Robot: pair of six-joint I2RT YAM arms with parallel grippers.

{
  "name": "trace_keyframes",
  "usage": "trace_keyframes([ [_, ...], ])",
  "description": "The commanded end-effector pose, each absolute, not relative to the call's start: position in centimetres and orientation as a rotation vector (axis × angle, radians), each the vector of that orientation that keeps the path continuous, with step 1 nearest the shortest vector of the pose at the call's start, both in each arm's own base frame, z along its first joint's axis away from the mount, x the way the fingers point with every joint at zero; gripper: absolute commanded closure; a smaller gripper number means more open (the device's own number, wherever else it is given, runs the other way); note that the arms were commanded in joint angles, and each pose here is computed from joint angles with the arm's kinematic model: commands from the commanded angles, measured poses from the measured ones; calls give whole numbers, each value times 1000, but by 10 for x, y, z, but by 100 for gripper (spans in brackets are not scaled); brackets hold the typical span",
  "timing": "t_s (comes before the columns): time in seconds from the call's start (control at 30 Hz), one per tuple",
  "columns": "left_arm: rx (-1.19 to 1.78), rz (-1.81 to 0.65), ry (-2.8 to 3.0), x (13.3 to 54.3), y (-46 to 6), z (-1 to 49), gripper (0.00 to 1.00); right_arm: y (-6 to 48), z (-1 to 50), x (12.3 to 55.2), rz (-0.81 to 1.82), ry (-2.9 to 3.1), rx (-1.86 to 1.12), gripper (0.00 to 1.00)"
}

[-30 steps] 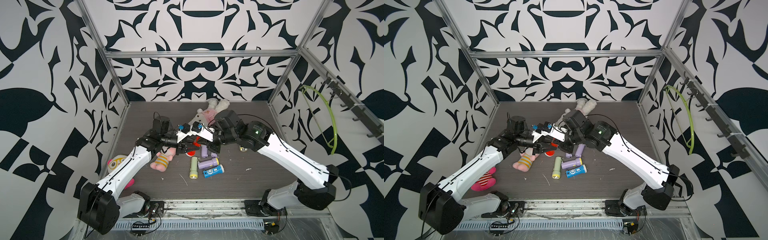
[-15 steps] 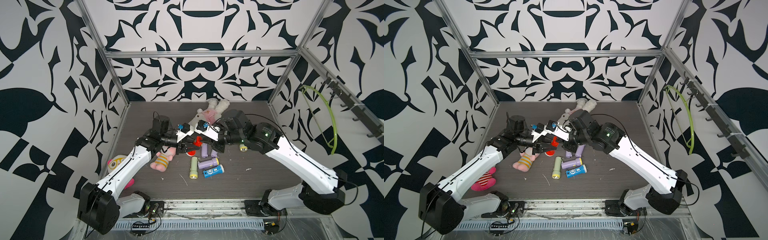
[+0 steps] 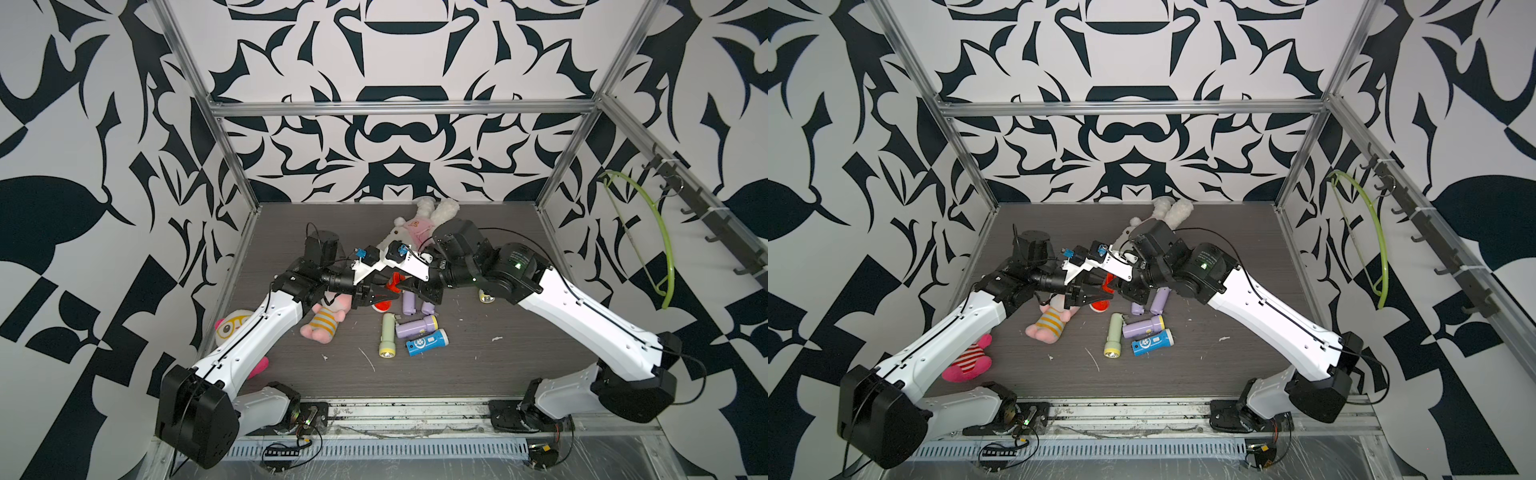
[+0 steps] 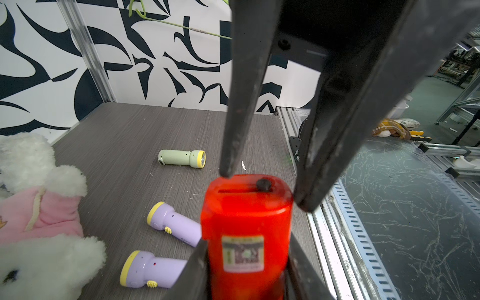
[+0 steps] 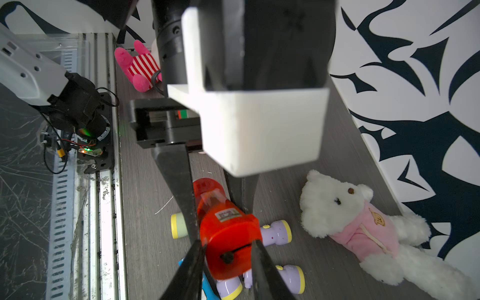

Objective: Close the plug at the bottom of the flashlight
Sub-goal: Close the plug of the flashlight.

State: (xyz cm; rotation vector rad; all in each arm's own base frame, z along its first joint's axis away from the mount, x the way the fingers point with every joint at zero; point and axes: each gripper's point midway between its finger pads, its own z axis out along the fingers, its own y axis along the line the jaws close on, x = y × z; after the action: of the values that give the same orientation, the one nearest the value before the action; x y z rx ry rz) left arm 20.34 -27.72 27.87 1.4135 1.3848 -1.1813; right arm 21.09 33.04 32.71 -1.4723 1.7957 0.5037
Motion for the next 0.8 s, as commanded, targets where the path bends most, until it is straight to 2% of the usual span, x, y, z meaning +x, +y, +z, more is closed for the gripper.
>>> trace_keyframes([
  [0.0,1429,-1187,1320,203,-278,293,100,334,333,207,543,1775,-1470,70],
  [0.07,1428,-1187,1320,203,-278,293,100,334,331,207,548,1781,-1475,76],
  [0.5,1416,-1183,1327,208,-277,294,100,331,327,197,590,1806,-1484,93],
  [0.7,1410,-1187,1338,210,-277,293,100,327,332,193,603,1794,-1467,95],
  [0.77,1409,-1188,1340,211,-277,293,100,325,335,192,605,1791,-1455,92],
])
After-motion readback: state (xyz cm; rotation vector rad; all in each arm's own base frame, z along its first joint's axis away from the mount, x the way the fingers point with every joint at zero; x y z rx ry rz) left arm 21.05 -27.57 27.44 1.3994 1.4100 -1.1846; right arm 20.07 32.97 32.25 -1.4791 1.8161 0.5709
